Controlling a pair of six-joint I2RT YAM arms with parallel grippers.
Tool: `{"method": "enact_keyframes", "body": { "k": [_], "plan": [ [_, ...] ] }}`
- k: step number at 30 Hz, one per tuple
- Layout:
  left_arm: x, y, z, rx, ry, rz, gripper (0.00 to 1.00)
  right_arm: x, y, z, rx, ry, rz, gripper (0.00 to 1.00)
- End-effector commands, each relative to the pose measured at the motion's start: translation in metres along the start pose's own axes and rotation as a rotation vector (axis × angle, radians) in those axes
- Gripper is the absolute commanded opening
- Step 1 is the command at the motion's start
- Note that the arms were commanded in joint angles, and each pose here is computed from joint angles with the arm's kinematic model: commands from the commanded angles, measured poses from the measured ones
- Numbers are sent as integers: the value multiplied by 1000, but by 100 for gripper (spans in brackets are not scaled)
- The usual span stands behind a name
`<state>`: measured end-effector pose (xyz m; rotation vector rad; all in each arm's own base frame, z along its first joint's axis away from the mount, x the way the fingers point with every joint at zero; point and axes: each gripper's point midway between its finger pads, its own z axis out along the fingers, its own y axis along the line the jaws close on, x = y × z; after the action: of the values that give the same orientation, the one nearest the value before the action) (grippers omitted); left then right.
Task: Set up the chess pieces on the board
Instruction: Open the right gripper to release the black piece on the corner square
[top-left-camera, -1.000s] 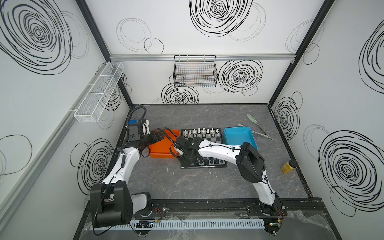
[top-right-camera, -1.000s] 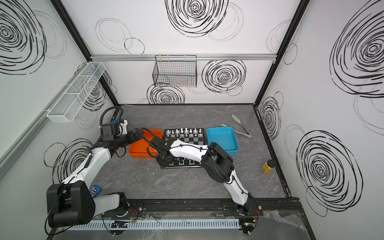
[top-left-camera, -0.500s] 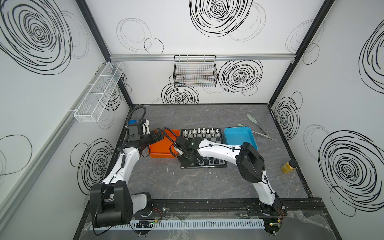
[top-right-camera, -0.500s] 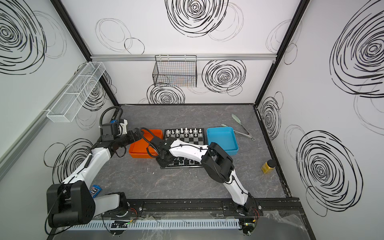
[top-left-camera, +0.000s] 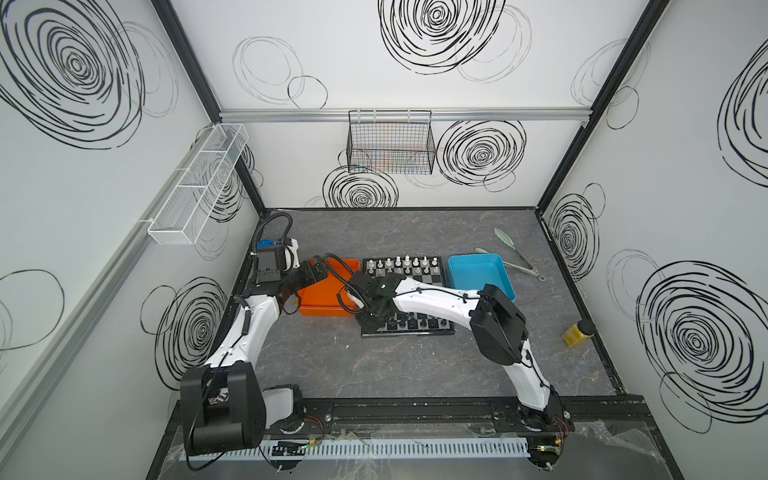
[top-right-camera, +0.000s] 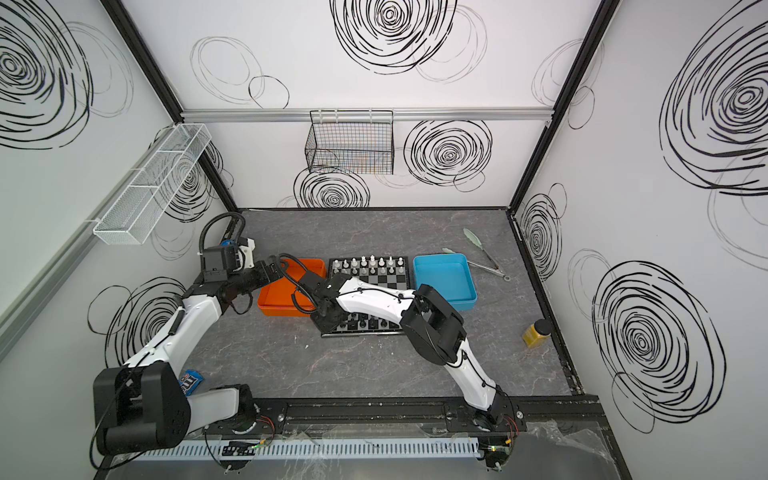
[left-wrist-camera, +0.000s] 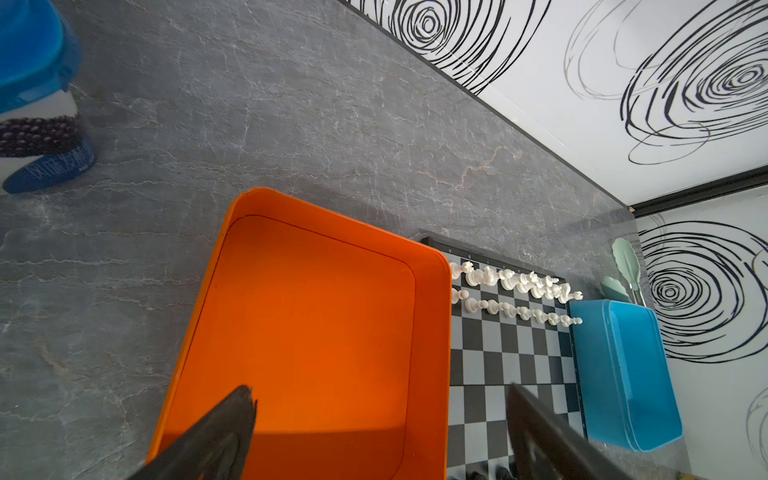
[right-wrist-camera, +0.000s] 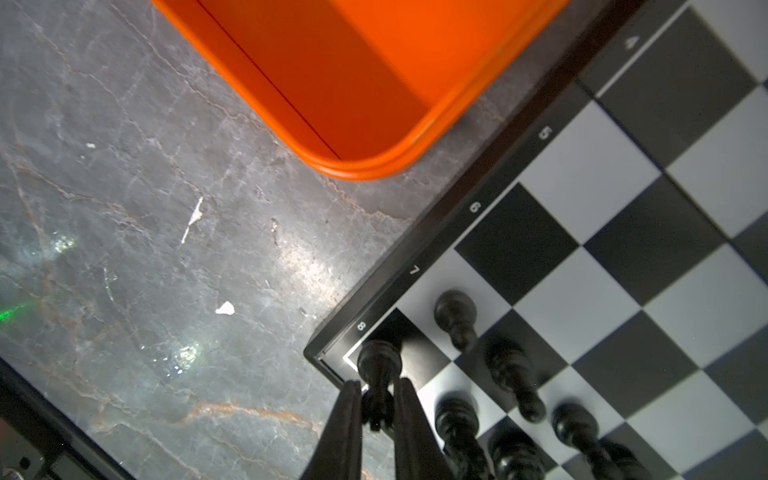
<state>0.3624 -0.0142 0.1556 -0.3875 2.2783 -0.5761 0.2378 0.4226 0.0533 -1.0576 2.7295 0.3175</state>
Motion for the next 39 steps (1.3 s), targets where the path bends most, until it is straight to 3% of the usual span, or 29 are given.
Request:
{"method": "enact_keyframes", "body": {
  "k": [1, 18, 39],
  "plan": [
    [-5, 3, 1, 10, -20, -8, 97, 3, -7, 1, 56, 26, -13, 16],
    [-4, 3, 1, 11, -19, -10, 97, 3, -10, 3, 63, 28, -3, 17],
    [-5, 4, 1, 7, -23, -11, 97, -12, -8, -30, 58, -43, 17, 34]
  ]
}}
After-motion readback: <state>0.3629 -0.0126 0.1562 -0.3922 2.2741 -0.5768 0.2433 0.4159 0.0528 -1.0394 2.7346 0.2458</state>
